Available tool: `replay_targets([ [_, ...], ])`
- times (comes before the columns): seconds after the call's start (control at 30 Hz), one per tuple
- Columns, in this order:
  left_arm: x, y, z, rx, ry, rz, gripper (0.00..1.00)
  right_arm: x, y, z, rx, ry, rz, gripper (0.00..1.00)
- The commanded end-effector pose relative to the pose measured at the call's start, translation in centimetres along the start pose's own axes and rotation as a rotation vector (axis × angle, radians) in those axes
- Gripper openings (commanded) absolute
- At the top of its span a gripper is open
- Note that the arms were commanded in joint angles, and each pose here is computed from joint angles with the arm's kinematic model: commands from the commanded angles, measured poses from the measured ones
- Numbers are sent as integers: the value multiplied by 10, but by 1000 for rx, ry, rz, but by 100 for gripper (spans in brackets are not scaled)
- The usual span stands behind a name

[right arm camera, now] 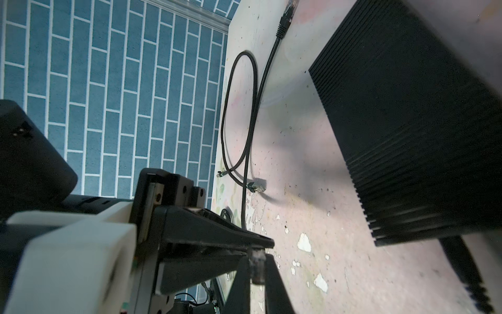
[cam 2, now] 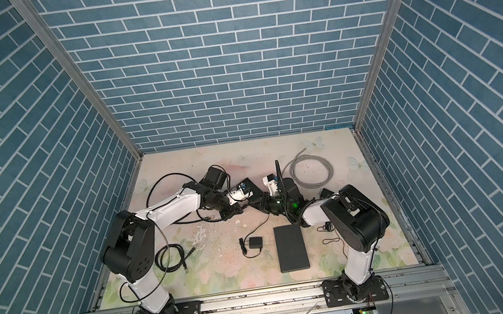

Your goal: Insert the plug into the switch port

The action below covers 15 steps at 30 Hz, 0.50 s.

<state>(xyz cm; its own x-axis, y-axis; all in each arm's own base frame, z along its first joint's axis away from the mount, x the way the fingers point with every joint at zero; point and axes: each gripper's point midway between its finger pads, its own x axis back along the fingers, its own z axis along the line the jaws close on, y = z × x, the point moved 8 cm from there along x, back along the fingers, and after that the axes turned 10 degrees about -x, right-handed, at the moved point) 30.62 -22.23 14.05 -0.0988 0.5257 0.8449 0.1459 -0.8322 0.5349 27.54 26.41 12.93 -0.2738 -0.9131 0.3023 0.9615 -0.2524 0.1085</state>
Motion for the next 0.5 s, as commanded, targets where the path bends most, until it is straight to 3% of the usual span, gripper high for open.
replay_targets([
  [0.0,9,-1,3,4,78,-4,25,1,-1,-1,-27,2,-25,10],
  [0.47,8,4,1,3,91,-93,25,2,-2,0,-47,36,-39,8],
])
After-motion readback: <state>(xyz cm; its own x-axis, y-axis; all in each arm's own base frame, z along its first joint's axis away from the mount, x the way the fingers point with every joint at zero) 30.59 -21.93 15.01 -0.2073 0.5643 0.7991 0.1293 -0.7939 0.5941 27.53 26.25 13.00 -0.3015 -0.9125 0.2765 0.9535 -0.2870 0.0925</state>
